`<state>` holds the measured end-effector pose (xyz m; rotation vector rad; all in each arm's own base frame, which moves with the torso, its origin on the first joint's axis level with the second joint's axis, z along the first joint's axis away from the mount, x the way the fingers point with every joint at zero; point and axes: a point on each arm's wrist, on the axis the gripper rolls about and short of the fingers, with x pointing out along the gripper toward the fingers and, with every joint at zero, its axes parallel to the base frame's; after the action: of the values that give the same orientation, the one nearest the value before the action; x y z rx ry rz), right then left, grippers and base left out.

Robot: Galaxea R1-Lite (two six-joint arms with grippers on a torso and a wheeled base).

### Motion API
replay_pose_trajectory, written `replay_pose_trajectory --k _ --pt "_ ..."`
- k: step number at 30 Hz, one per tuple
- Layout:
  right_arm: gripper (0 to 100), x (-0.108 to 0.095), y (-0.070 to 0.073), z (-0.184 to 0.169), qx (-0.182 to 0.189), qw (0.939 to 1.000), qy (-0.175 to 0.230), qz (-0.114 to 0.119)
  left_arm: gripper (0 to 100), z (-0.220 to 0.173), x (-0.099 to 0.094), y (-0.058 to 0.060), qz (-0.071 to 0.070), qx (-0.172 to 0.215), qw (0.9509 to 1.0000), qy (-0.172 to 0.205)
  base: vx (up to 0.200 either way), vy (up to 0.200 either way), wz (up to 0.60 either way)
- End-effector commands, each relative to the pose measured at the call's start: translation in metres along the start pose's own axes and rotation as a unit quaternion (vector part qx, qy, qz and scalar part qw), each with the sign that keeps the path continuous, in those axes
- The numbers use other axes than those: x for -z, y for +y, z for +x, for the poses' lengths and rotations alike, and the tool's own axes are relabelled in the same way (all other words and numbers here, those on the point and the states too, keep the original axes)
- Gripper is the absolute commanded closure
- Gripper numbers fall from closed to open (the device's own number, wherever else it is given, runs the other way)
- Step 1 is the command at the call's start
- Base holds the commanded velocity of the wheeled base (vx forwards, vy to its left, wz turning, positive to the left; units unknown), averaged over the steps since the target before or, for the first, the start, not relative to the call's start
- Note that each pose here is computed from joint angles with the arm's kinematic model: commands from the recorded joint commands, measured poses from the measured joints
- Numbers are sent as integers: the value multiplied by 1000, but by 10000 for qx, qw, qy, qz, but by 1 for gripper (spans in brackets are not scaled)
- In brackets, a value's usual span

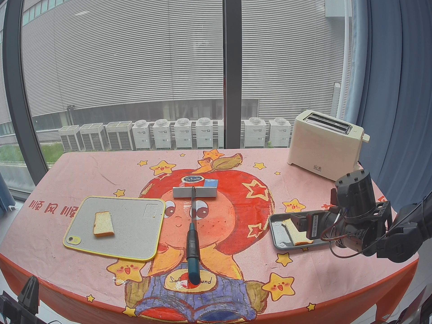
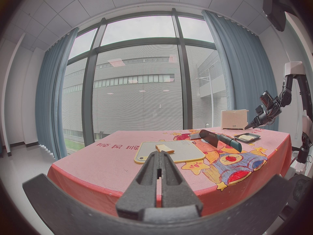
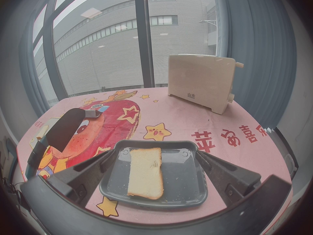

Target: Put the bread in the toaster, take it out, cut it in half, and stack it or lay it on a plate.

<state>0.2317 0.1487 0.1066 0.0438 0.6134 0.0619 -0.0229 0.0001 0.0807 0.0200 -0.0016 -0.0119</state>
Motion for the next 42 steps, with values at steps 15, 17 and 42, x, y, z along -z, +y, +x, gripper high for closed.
replay_pose_trajectory --k 15,17,42 --pt "0 -12 -11 -34 -169 9988 -456 -116 100 0 5 0 0 -14 10000 0 0 0 0" --pt "0 -12 -12 -36 -178 9986 -469 -167 100 0 5 0 0 -14 10000 0 0 0 0" --pt "0 -21 -30 -49 -16 9971 -730 -201 100 0 5 0 7 -6 10000 0 0 0 0"
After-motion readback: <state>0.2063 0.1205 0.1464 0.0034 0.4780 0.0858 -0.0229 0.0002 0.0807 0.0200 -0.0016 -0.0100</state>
